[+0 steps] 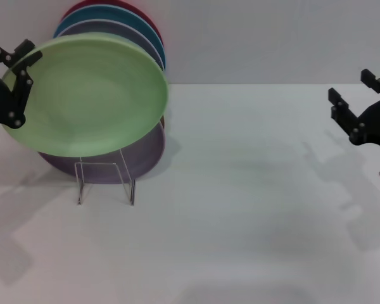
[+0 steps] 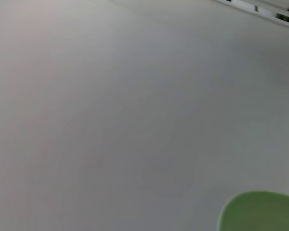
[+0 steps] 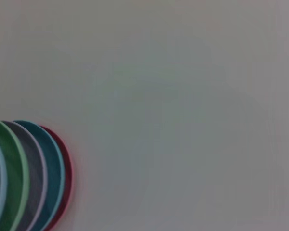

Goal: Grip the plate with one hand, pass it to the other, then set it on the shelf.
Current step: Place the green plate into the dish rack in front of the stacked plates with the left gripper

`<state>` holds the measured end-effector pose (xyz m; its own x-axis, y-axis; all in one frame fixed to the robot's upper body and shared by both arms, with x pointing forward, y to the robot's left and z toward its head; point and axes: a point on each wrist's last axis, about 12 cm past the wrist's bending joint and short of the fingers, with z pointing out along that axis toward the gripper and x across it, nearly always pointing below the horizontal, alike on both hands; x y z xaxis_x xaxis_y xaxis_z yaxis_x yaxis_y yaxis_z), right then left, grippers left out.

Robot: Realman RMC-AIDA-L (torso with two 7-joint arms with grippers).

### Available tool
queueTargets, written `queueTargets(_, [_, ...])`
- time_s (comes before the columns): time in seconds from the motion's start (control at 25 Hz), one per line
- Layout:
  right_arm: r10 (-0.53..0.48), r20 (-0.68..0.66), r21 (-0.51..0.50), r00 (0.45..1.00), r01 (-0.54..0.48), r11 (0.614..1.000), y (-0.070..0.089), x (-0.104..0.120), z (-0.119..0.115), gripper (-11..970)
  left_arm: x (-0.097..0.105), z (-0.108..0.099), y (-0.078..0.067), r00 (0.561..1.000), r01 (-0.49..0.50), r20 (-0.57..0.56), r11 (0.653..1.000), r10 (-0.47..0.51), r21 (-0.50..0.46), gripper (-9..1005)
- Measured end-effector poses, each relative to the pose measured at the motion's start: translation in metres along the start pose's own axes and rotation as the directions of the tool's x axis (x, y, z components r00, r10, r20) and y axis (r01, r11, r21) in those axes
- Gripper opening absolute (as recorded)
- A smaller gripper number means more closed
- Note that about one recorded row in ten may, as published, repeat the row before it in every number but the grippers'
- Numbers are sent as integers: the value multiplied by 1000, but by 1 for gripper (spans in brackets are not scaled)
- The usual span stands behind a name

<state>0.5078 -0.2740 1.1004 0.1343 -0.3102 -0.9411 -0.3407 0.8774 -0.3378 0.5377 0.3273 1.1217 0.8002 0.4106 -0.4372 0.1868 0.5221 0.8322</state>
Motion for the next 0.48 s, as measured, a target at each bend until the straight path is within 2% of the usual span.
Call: queueTargets(0.48, [-24, 16, -28, 1000, 24, 999, 8, -4, 3, 590, 6, 0, 2, 999, -44, -23, 997, 46, 57, 57])
